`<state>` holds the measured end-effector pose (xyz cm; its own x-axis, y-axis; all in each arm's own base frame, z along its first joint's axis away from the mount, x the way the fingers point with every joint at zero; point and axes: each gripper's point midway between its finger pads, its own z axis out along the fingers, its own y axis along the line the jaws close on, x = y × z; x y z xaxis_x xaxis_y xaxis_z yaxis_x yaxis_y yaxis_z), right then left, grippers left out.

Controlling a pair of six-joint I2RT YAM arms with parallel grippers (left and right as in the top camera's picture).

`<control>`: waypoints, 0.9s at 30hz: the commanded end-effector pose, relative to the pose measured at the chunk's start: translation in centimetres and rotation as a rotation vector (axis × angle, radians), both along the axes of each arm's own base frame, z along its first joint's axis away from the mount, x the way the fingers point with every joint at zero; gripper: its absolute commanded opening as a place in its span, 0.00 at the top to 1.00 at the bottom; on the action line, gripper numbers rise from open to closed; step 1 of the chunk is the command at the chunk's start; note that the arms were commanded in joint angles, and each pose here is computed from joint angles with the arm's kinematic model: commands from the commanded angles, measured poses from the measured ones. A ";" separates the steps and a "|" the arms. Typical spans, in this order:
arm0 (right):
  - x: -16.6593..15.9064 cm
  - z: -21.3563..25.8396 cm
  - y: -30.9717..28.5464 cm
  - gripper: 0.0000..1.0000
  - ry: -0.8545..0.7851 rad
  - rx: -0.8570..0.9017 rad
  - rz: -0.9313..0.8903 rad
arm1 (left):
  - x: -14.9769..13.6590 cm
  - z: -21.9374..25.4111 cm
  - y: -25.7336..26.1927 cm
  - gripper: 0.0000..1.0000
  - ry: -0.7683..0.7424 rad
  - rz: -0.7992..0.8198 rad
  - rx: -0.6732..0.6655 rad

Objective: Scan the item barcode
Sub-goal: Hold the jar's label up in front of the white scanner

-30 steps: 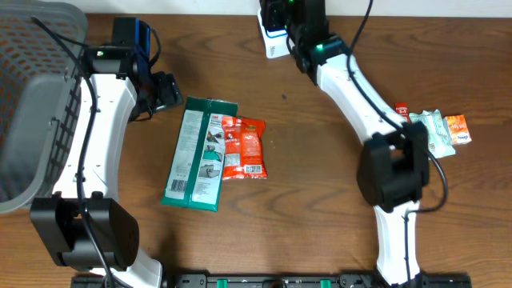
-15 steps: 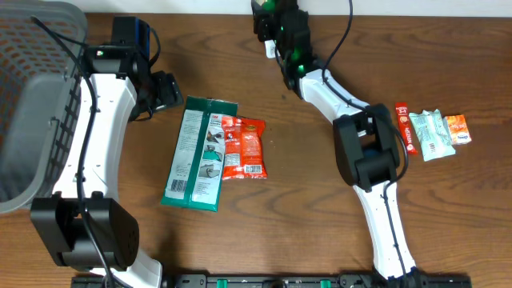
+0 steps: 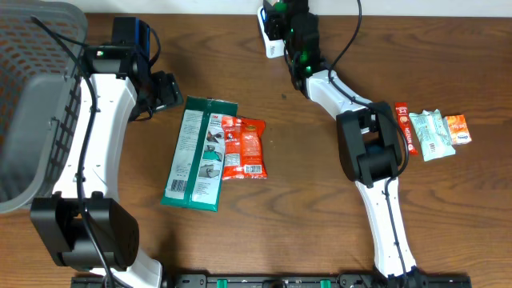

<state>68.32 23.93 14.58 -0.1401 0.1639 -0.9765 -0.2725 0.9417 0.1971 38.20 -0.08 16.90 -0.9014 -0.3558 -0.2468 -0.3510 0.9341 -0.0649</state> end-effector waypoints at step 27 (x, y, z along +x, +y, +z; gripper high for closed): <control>-11.6 19.2 -2.9 0.99 0.233 -0.026 0.154 | 0.1 0.7 0.2 0.16 -0.017 -0.006 0.011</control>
<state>58.87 23.17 28.90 -0.4022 0.0711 -0.9128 -0.3645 0.9021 0.2309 38.18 -0.08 16.90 -0.9016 -0.3558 -0.2462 -0.3510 0.9341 -0.0647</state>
